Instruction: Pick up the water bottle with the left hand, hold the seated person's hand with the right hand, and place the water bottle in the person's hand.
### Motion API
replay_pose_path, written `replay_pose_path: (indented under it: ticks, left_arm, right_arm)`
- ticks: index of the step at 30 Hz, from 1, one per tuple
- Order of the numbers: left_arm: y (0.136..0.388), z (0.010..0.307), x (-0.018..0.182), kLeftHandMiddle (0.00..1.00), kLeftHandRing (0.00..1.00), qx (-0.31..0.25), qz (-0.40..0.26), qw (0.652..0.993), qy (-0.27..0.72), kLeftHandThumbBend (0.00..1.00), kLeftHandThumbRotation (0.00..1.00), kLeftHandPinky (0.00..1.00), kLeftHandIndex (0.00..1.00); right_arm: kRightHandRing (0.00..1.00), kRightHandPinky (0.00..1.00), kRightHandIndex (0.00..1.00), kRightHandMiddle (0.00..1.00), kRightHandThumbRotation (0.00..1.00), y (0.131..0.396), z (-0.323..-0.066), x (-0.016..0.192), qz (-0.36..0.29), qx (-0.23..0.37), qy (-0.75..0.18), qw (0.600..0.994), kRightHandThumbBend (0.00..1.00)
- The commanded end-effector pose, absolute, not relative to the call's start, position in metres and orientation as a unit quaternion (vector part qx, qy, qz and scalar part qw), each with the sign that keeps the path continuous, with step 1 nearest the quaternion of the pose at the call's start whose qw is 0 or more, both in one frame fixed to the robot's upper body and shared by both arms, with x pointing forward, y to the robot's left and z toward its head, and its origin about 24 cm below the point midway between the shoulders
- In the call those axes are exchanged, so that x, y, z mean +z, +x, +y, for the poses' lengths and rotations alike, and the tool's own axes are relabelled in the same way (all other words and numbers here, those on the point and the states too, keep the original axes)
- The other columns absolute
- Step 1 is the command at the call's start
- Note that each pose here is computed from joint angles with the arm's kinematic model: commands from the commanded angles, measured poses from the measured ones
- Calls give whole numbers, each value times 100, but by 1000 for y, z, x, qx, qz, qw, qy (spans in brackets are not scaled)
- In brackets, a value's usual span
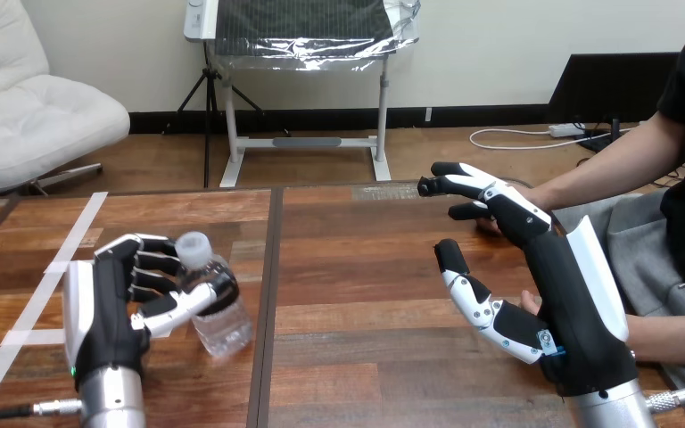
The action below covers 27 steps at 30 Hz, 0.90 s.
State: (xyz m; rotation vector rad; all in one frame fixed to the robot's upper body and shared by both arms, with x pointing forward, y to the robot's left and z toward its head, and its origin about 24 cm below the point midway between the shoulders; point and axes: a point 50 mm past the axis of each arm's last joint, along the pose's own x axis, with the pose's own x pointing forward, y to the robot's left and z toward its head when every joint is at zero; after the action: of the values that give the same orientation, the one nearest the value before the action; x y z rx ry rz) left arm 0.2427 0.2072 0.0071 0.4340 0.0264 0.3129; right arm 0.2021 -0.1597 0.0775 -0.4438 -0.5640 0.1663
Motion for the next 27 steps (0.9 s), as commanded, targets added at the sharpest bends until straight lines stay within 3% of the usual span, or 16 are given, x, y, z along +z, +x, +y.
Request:
replay_pose_path:
  ticks: [1, 27]
  left_arm:
    - [252, 201, 33, 46, 41, 149, -44, 963, 218, 69, 0, 37, 49]
    - [257, 200, 39, 45, 41, 146, -56, 957, 244, 67, 0, 37, 50]
  right_arm:
    - [81, 71, 73, 84, 0, 213, -157, 96, -322, 77, -222, 917, 19]
    - [80, 70, 73, 84, 0, 213, -155, 95, -320, 77, -221, 918, 18]
